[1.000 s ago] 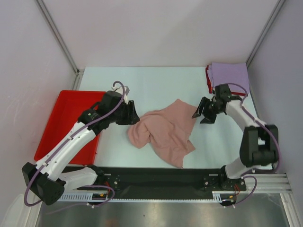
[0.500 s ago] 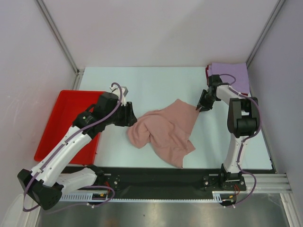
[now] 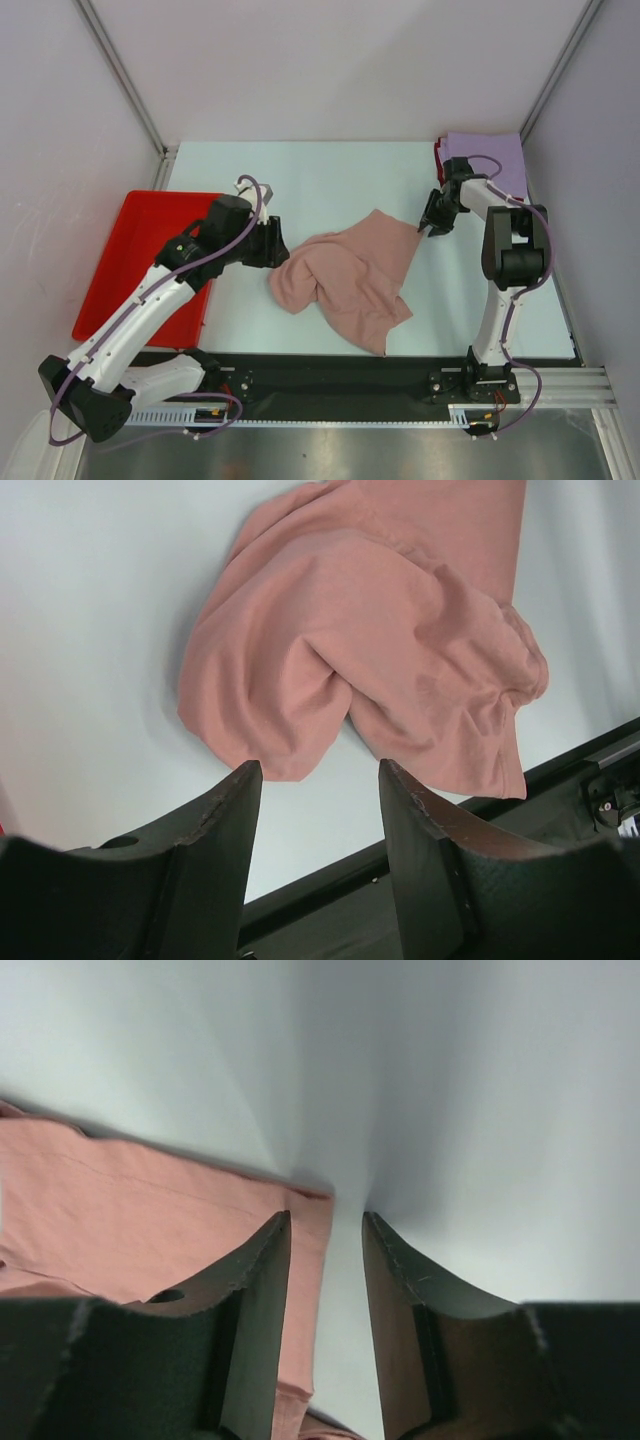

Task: Fold and stack the t-shirts
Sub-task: Flatten the tshirt out

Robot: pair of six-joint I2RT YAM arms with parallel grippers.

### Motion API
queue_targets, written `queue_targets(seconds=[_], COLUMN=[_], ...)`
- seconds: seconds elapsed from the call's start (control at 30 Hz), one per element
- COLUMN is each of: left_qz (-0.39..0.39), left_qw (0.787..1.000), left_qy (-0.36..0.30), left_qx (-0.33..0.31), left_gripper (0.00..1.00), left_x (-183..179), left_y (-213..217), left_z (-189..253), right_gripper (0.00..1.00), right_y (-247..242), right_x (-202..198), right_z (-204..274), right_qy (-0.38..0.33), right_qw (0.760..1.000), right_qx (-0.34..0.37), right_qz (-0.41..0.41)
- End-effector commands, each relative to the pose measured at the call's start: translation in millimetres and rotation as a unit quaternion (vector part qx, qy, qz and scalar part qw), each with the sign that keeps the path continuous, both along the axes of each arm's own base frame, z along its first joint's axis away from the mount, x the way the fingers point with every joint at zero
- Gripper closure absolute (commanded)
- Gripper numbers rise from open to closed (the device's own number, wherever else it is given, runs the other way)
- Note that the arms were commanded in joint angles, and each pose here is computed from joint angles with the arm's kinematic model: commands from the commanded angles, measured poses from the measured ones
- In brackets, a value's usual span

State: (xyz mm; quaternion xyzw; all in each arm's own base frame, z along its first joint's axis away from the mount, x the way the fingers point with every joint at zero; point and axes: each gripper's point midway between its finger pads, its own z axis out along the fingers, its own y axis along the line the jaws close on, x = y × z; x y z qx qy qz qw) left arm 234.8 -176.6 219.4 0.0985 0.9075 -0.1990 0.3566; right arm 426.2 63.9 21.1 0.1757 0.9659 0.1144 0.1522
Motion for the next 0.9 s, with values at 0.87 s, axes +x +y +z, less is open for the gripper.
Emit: queue_targets(seconds=[0.87], left_qz=[0.115], left_qw=[0.980], left_qy=[-0.113], left_qx=[-0.115], left_gripper=[0.44], left_x=[4.7], left_y=[21.9], left_z=[88.0], right_gripper=[1.00], right_y=[113.3], right_x=[-48.6], right_z=[322.9], right_qy=[-0.247], right_qw=[0.960], right_qx=[-0.032], right_qz=[0.126])
